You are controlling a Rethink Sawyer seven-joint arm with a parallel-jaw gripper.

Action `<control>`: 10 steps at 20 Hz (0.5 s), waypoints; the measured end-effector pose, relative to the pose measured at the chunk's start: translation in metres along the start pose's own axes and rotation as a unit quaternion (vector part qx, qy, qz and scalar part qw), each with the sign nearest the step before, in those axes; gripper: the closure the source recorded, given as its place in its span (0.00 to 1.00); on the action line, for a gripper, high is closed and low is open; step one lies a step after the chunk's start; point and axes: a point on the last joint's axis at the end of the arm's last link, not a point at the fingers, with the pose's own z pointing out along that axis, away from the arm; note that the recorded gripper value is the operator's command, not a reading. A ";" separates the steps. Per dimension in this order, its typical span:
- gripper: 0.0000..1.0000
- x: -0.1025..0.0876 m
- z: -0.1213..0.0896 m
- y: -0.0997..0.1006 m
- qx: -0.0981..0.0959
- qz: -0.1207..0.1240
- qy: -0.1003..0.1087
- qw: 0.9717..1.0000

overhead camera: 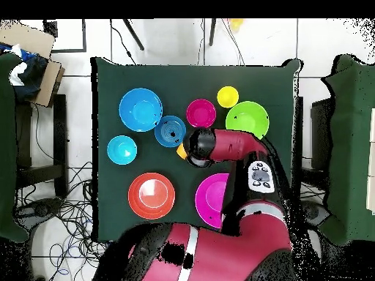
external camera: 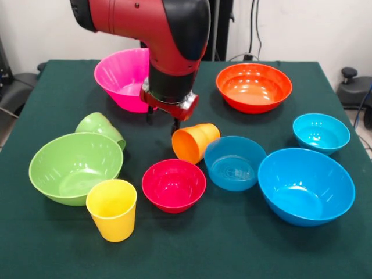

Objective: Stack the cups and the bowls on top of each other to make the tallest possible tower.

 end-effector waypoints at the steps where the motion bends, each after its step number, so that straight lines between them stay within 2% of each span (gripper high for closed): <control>1: 0.00 -0.001 -0.005 -0.001 -0.001 0.001 -0.003 1.000; 10: 0.00 -0.003 -0.059 -0.010 -0.007 0.007 -0.033 0.999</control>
